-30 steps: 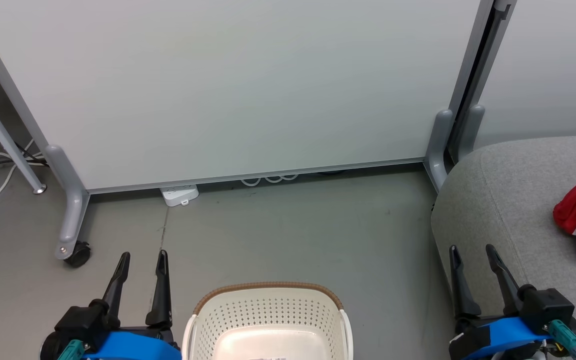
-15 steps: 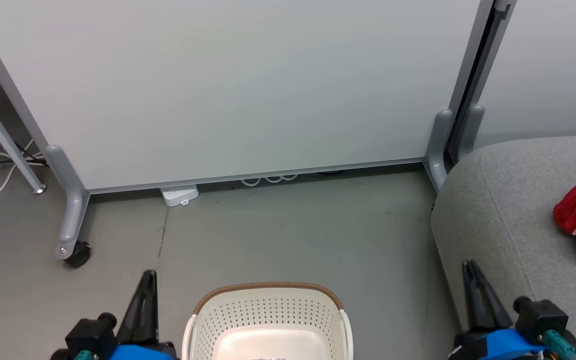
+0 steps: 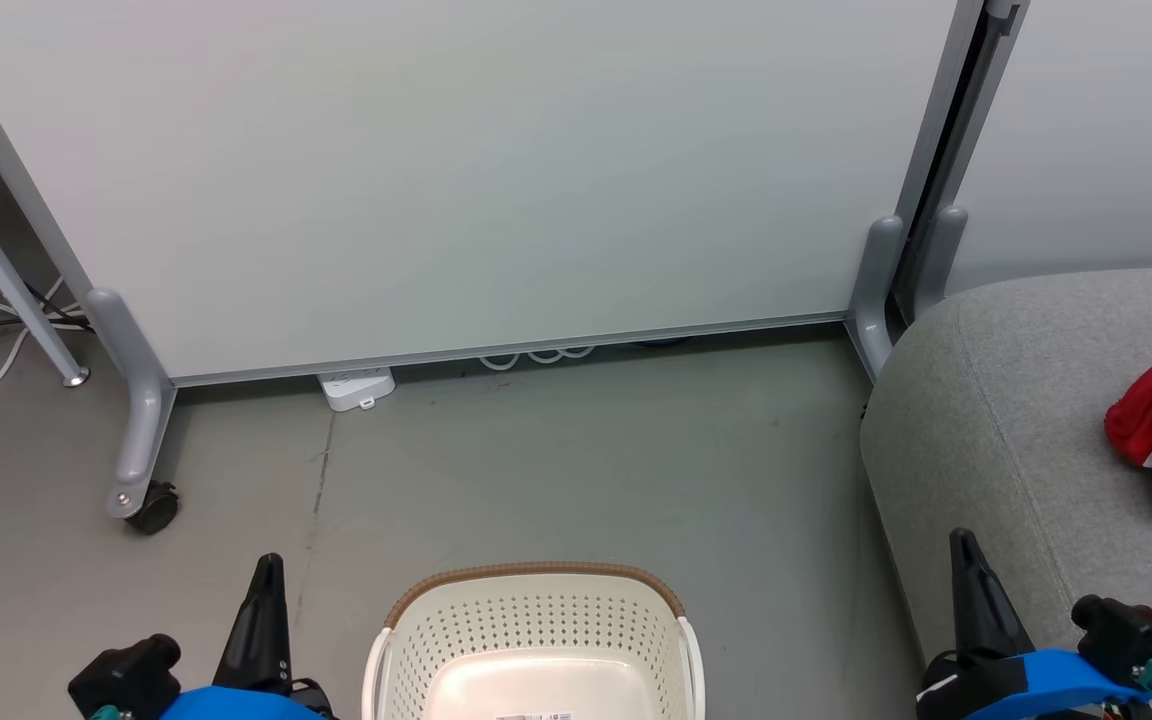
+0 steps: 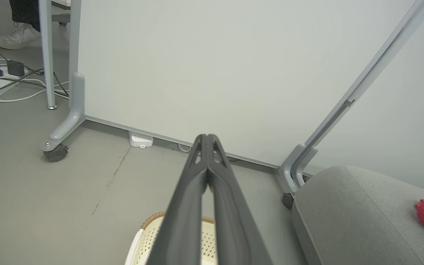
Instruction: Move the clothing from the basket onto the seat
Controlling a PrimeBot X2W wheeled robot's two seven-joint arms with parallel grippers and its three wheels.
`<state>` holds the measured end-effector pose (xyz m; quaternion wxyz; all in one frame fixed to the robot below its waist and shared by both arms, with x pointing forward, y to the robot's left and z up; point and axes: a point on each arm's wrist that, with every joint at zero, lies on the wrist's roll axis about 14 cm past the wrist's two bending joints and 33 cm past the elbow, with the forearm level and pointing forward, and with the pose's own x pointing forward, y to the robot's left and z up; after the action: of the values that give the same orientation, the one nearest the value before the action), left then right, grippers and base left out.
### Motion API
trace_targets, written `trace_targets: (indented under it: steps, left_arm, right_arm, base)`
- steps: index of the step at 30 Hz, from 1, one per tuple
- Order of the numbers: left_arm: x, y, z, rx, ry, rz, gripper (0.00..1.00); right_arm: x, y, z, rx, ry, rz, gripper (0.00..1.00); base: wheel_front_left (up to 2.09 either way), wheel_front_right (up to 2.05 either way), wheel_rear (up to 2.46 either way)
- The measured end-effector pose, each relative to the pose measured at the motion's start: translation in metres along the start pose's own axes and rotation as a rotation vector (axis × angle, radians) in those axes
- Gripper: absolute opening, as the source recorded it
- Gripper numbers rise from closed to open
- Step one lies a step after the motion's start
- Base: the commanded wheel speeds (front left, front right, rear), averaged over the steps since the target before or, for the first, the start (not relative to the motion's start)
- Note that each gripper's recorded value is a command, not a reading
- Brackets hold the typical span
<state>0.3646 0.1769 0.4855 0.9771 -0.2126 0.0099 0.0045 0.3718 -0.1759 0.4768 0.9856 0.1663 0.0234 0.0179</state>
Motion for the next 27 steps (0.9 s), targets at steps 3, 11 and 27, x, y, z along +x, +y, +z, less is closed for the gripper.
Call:
trace_targets:
  steps: [3,11,27]
  left_arm:
    - [0.001,0.002,0.0,-0.049,0.005,0.011,0.0]
    - [0.002,0.006,0.001,-0.174,0.015,0.033,0.0]
    - [0.005,0.012,0.003,-0.397,0.024,0.059,0.0]
  right_arm:
    - [0.0,-0.002,0.001,0.053,0.0,-0.011,0.0]
    - [0.001,-0.006,0.003,0.187,0.0,-0.036,0.0]
    - [0.003,-0.012,0.007,0.424,-0.002,-0.065,0.0]
  base:
    - [0.0,0.0,0.0]
    - [0.0,0.0,0.0]
    - [0.0,0.0,0.0]
